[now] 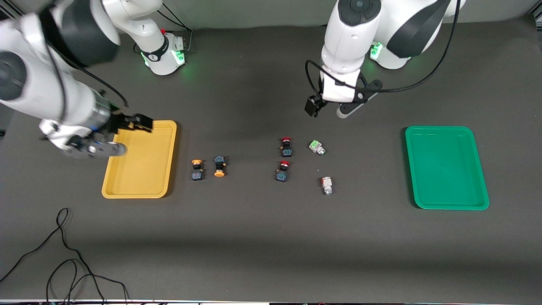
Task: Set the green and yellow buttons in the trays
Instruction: 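Reach the right gripper to a yellow button while the left gripper reaches a green button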
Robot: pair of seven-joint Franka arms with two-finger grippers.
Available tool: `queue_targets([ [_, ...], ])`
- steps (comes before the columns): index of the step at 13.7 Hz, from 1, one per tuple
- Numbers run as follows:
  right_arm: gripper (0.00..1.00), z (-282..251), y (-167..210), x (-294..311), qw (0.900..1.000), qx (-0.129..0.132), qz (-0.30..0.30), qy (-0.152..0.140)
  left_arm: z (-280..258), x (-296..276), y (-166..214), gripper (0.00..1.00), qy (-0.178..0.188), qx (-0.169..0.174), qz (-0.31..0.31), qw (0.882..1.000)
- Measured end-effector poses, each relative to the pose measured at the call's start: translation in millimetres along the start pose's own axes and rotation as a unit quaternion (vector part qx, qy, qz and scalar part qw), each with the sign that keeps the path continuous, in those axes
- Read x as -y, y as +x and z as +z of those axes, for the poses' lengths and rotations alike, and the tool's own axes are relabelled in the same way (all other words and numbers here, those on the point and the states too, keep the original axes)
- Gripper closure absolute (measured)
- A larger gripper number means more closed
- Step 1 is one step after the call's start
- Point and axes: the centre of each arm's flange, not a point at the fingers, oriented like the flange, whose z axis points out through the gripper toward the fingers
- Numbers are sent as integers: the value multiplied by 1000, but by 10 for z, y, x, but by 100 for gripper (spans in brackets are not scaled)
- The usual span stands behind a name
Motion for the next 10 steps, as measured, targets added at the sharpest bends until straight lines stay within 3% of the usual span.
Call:
queue_targets([
  [7, 0, 1633, 159, 287, 999, -35, -17, 3, 1836, 98, 70, 1, -16, -2, -13, 1000],
  [10, 0, 2355, 181, 412, 999, -41, -27, 0, 2380, 142, 89, 1, -16, 0, -17, 1000],
])
